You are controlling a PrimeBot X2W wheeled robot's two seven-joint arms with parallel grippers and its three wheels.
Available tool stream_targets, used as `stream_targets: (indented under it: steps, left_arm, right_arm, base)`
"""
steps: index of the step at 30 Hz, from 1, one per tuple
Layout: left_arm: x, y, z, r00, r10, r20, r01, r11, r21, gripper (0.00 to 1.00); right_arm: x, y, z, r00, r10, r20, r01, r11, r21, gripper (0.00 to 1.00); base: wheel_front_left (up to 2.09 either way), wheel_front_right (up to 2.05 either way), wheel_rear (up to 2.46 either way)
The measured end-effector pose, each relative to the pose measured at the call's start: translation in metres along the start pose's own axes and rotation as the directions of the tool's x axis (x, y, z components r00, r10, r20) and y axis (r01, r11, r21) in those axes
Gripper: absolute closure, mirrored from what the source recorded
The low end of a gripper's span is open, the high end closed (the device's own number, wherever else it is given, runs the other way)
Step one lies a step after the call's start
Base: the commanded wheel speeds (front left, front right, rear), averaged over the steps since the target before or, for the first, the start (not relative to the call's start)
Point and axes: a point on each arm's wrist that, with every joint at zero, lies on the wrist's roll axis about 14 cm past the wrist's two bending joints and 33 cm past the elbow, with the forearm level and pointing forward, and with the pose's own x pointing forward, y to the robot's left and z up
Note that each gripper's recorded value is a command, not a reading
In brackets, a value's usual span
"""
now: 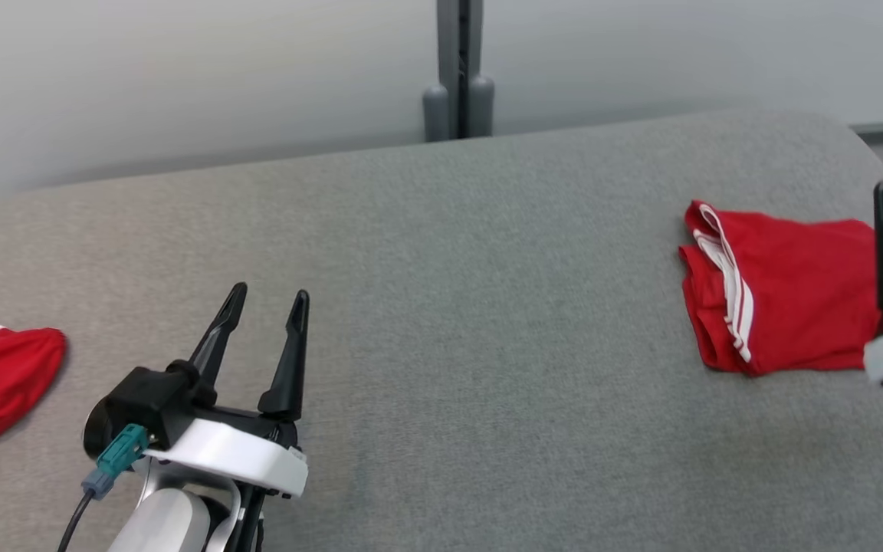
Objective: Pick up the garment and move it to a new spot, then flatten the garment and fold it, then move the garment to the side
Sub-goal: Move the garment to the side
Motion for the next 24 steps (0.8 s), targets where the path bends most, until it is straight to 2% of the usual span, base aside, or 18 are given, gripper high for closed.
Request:
stream_targets:
  steps: [9,17,24]
  left_arm:
    - [-0.045,0.034,0.024,0.987,0.154,0.052,-0.156,0.987,0.029,0.0]
    - [-0.083,0.061,0.005,0.96,0.28,0.01,-0.28,0.96,0.028,0.0]
    - [-0.103,0.074,-0.009,0.939,0.343,-0.018,-0.343,0.939,0.01,0.0]
  right_arm:
    - [-0.047,0.05,-0.004,0.995,0.101,-0.007,-0.099,0.989,0.112,0.0]
    - [-0.082,0.076,-0.024,0.987,0.156,-0.04,-0.148,0.974,0.169,0.0]
    - [-0.097,0.093,-0.031,0.98,0.194,-0.034,-0.183,0.962,0.202,0.0]
  base:
    - [0.0,0.0,0.0]
    - [0.0,0.0,0.0]
    - [0.0,0.0,0.0]
